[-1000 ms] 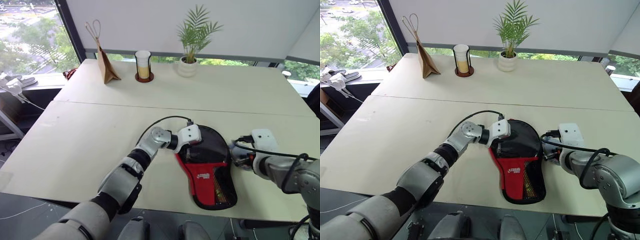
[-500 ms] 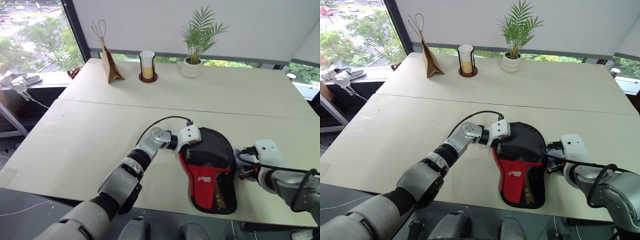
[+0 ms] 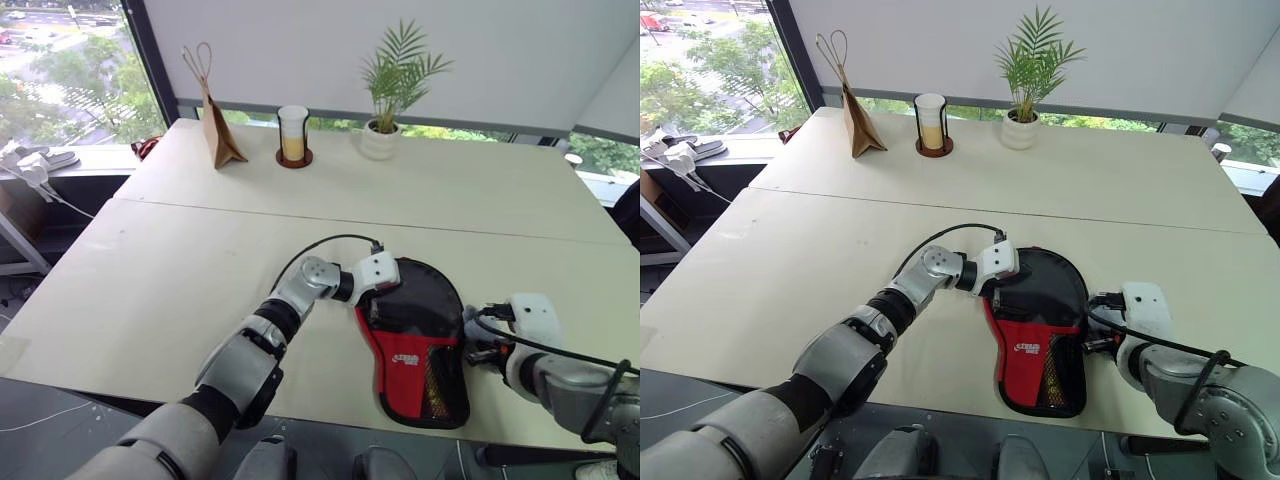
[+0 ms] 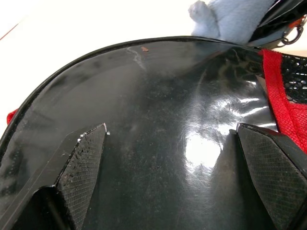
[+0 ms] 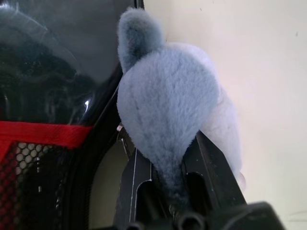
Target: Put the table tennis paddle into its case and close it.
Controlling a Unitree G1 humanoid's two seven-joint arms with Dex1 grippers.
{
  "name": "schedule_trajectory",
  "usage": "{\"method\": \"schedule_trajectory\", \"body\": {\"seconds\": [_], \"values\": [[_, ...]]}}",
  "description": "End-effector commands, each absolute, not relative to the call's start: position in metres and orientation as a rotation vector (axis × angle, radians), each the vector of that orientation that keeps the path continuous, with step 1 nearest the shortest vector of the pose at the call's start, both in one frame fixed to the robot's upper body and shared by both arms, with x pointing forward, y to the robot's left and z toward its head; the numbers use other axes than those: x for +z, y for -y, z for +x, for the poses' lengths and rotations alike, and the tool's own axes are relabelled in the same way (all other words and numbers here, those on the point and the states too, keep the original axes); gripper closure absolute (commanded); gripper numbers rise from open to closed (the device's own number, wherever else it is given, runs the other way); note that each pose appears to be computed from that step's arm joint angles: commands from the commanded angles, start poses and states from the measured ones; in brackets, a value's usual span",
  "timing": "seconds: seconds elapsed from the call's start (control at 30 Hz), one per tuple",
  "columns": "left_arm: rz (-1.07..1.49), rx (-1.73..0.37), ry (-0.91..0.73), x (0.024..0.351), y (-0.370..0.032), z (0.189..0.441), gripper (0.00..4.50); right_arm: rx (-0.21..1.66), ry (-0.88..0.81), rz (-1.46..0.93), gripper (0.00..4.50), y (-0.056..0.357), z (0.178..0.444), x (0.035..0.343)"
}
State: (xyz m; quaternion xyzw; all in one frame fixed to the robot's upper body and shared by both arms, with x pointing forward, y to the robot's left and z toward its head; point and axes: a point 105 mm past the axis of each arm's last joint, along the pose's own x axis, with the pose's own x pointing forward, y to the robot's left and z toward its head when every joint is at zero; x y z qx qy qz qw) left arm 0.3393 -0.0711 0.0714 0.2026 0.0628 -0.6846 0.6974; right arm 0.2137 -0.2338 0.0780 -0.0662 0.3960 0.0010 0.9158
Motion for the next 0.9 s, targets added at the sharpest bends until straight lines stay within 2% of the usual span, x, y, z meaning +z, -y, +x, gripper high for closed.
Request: {"method": "schedule_trajectory", "body": {"seconds": [0.03, 0.1, 0.2, 0.4, 0.9], "values": [[0.496, -1.506, -0.255, 0.045, 0.057, 0.337, 0.0, 0.14, -1.028, 0.006, 4.48, 0.205, 0.177, 0.043], [0.496, -1.507, -0.256, 0.044, 0.058, 0.337, 0.0, 0.123, -1.064, 0.067, 4.48, 0.198, 0.17, 0.049], [0.497, -1.507, -0.256, 0.044, 0.059, 0.336, 0.0, -0.002, -1.124, 0.168, 4.48, 0.193, 0.158, 0.051], [0.5, -1.508, -0.254, 0.043, 0.06, 0.335, 0.0, -0.181, -1.138, 0.236, 4.48, 0.189, 0.14, 0.052], [0.512, -1.519, -0.255, 0.039, 0.061, 0.332, 0.0, -0.17, -1.252, 0.112, 4.48, 0.2, 0.102, 0.058]]}}
